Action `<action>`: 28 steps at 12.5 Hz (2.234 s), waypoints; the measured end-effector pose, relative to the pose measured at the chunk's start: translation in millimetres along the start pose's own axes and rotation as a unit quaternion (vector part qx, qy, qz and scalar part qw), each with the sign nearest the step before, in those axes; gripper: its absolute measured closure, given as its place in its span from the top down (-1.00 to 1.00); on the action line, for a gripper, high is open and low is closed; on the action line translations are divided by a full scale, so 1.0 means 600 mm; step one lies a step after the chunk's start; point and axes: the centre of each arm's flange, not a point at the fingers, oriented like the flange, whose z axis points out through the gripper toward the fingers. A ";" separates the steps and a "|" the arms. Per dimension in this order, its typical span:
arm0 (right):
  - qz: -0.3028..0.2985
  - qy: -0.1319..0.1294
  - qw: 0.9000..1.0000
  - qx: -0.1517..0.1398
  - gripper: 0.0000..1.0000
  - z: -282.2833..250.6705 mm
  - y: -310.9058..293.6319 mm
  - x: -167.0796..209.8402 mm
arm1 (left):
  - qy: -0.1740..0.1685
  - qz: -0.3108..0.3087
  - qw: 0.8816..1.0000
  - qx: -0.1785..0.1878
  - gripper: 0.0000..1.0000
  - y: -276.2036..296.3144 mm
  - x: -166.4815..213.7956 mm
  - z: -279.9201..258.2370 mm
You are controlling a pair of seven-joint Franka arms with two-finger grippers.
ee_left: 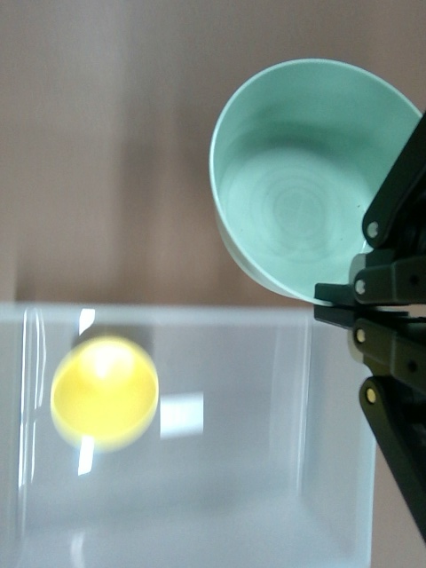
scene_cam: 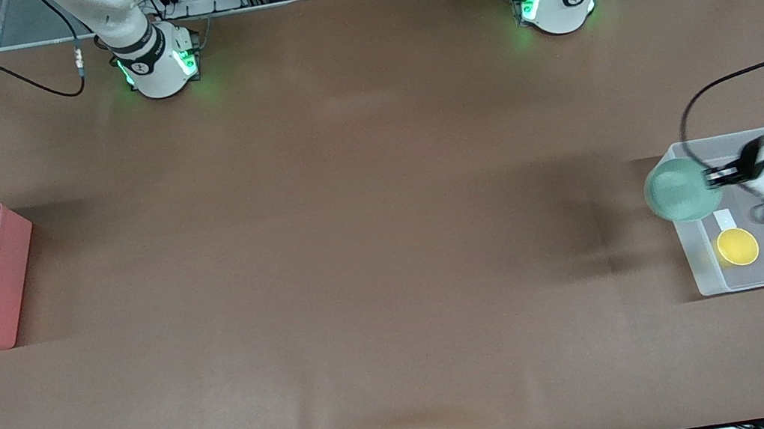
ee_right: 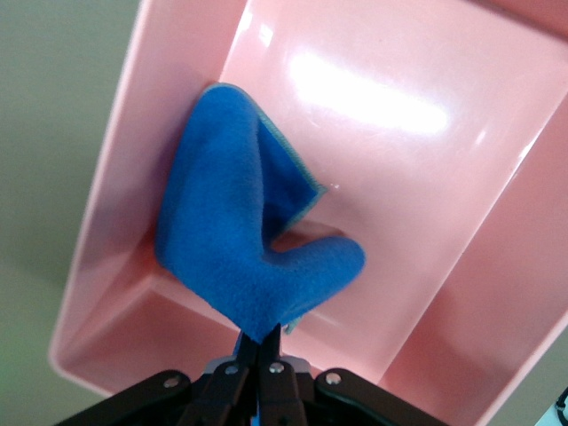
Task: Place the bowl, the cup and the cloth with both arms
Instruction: 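Carry the green bowl into the clear tray while the right gripper drops the cloth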
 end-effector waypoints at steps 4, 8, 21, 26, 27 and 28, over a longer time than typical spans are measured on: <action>-0.008 0.014 1.000 0.009 -0.96 0.042 0.015 -0.008 | -0.011 -0.035 0.999 -0.016 -0.94 -0.172 -0.029 0.029; -0.012 0.024 1.000 0.006 -0.96 0.065 0.023 -0.005 | -0.010 -0.031 0.999 -0.004 -0.94 -0.220 -0.012 0.118; 0.015 0.066 0.998 -0.007 1.00 -0.138 -0.005 0.024 | 0.014 -0.019 1.000 0.000 -0.94 -0.224 -0.023 0.281; 0.069 0.070 0.995 0.006 1.00 -0.255 -0.102 0.077 | 0.014 0.038 0.999 0.007 -0.36 -0.209 -0.016 0.313; 0.081 0.068 0.994 0.004 1.00 -0.273 -0.121 0.087 | 0.015 0.048 0.999 0.008 -0.16 -0.209 -0.015 0.314; 0.093 0.066 0.994 -0.001 1.00 -0.293 -0.140 0.099 | 0.018 0.054 0.998 0.010 0.07 -0.210 -0.012 0.311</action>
